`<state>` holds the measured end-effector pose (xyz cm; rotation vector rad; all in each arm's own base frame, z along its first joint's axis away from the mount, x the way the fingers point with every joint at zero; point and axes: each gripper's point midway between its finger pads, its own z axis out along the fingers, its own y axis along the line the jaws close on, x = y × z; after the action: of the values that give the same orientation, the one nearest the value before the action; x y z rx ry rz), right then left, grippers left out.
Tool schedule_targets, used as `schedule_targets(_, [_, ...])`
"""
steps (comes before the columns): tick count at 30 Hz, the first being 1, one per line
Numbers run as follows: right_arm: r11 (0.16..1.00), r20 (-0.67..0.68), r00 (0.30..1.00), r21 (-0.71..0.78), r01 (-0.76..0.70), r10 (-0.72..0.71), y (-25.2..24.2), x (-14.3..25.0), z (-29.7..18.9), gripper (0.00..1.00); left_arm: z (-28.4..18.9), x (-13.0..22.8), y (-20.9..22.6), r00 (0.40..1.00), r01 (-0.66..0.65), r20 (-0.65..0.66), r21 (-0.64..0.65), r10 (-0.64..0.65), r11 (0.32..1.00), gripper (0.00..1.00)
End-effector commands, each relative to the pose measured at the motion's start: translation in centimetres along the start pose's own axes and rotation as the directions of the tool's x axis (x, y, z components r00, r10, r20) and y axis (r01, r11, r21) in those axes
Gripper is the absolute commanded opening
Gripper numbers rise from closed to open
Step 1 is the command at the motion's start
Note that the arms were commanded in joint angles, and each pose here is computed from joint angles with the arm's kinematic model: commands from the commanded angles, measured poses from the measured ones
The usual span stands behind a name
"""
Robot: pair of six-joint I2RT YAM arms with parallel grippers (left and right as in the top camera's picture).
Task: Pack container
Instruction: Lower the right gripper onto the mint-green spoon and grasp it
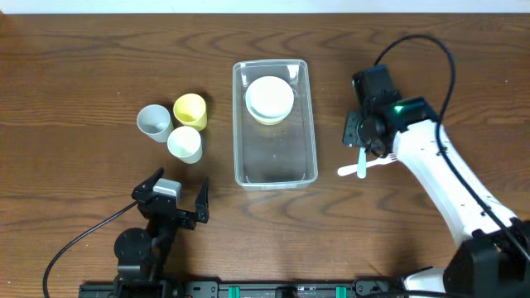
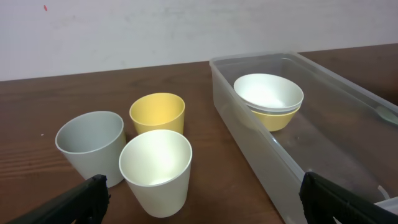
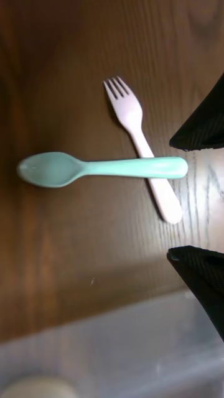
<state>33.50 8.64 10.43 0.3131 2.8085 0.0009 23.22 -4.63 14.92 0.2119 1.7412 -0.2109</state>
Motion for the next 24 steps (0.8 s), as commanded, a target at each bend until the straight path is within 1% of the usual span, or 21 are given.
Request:
schedule_targets(1, [0.999,0.008,1.000,0.033,-0.029,0.029,-1.1,0.7,1.7,0.51,0.1,1.3,-0.1,0.999,-0.004,-0.035,0.007,0.005,1.000,0.98])
schedule_targets(10, [0.997,0.089,0.995,0.044,-0.055,0.051,-2.7,1.5,6.0,0.45,0.1,1.3,-0.1,0.999,-0.004,-0.035,0.007,0.004,1.000,0.98])
schedule_targets(15, [0.998,0.120,0.992,0.042,-0.045,0.040,-3.3,2.4,7.7,0.44,0.1,1.3,-0.1,0.999,-0.004,-0.035,0.007,0.004,1.000,0.98])
schedule_targets(24, [0.996,0.156,0.987,0.072,-0.045,0.033,-4.2,2.4,8.7,0.40,0.1,1.3,-0.1,0.999,-0.004,-0.035,0.007,0.005,1.000,0.98])
